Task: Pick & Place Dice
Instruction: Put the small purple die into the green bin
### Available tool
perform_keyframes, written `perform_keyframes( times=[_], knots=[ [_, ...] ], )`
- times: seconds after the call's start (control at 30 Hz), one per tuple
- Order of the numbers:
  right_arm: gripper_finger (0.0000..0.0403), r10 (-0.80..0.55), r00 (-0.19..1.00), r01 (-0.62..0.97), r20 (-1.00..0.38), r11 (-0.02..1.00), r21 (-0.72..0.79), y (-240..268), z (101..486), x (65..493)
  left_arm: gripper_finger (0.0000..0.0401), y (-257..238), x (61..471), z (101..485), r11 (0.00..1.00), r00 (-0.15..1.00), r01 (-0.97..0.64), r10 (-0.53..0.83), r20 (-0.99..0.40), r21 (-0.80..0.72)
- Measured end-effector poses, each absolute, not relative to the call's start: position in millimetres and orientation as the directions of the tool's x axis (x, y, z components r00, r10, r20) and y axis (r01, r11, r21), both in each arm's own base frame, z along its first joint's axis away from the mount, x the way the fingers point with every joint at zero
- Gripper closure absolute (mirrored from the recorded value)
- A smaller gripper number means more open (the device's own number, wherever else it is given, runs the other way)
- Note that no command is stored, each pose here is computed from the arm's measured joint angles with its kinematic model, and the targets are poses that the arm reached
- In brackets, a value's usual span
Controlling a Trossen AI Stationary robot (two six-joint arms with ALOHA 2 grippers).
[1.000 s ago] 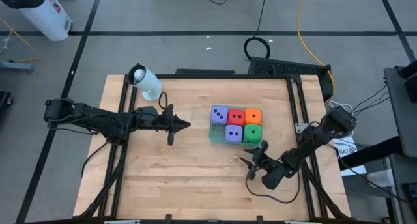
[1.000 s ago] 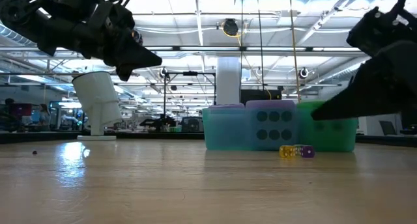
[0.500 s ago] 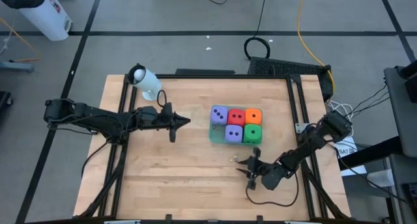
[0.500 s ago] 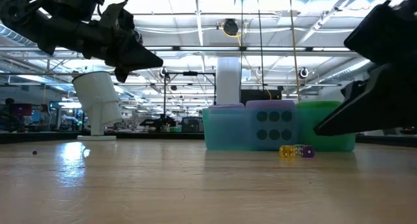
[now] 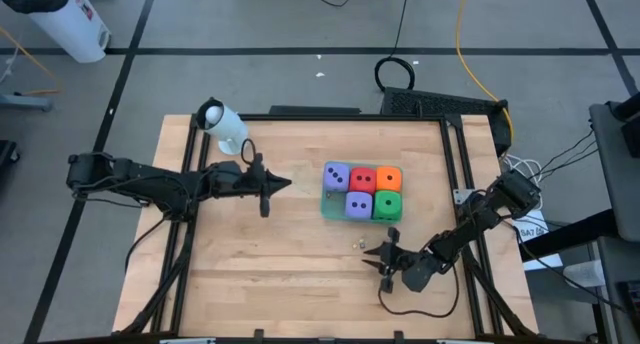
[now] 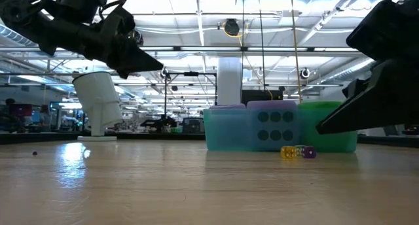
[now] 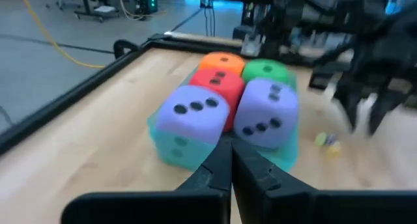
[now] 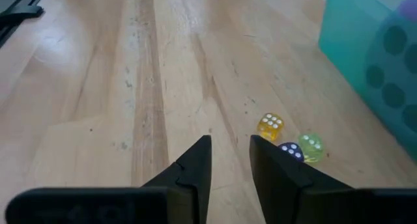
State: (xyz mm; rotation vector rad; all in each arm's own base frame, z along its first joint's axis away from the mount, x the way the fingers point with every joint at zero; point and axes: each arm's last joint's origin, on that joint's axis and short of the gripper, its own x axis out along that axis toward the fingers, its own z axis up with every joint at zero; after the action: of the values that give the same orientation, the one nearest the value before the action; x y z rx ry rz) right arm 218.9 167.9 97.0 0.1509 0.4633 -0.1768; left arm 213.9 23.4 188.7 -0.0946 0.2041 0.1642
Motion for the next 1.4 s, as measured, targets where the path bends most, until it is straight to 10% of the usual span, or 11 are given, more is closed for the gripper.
perform_keyframes(
  times=[0.7,1.4],
  knots=[
    [0.04,-0.42,0.856,0.482,-0.301,0.859,0.174,178,80,225,0.0375,26,213,186,0.985,0.958,-0.171,0.163,-0.238,-0.015],
    [0.0401,-0.568,0.756,0.56,-0.326,0.819,-0.129,208,95,244,0.0375,26,214,191,0.985,0.969,-0.171,0.164,-0.183,-0.024]
  ],
)
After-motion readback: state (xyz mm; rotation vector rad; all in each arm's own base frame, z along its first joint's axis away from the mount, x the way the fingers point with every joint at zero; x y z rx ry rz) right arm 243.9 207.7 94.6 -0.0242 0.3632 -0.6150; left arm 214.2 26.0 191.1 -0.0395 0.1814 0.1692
